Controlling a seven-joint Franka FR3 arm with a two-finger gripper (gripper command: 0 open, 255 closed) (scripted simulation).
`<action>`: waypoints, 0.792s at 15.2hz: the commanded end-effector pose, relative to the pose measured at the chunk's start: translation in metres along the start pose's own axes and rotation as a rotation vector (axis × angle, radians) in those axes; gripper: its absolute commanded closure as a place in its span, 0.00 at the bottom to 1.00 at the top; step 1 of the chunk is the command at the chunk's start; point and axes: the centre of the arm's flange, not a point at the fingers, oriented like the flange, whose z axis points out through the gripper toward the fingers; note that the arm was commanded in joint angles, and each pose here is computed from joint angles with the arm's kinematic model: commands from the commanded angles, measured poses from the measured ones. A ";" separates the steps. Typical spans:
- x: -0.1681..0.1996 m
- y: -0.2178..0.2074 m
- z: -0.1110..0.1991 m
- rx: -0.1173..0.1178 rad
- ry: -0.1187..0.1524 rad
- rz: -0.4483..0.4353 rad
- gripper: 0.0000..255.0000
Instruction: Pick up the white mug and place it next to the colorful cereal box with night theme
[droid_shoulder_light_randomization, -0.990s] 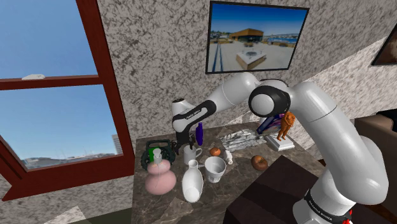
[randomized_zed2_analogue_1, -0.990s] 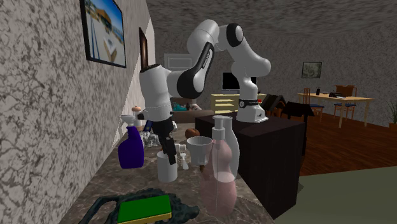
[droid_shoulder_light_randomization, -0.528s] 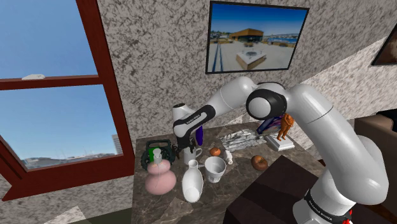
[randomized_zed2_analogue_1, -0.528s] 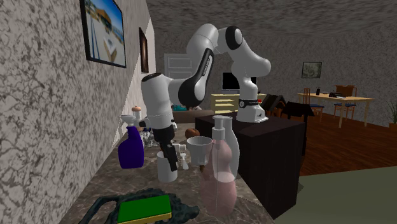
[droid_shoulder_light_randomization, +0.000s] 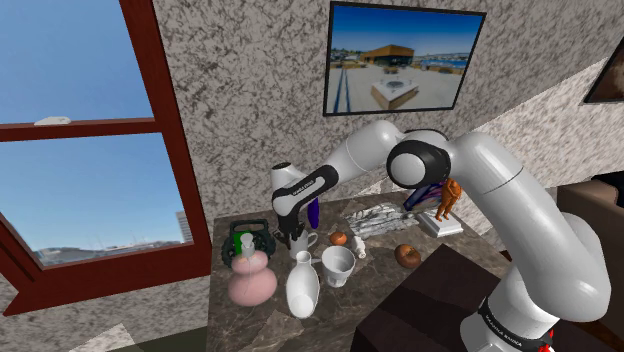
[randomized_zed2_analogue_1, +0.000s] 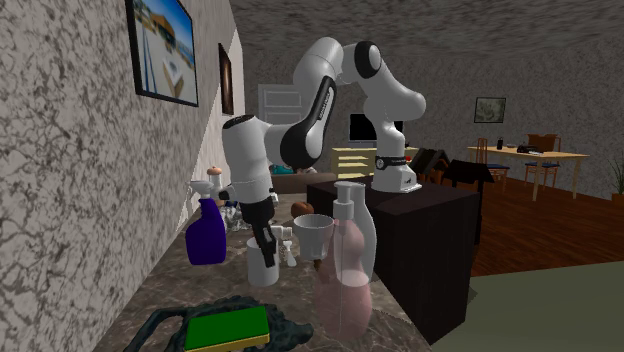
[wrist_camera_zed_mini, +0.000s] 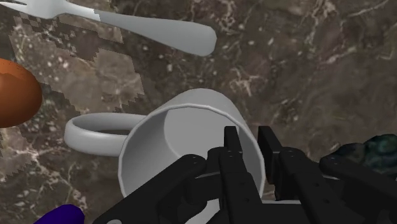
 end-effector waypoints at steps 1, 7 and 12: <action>0.000 0.000 0.000 0.000 0.000 0.000 1.00; 0.000 0.000 0.000 0.000 0.000 0.000 1.00; -0.004 0.001 -0.026 0.000 0.000 0.000 1.00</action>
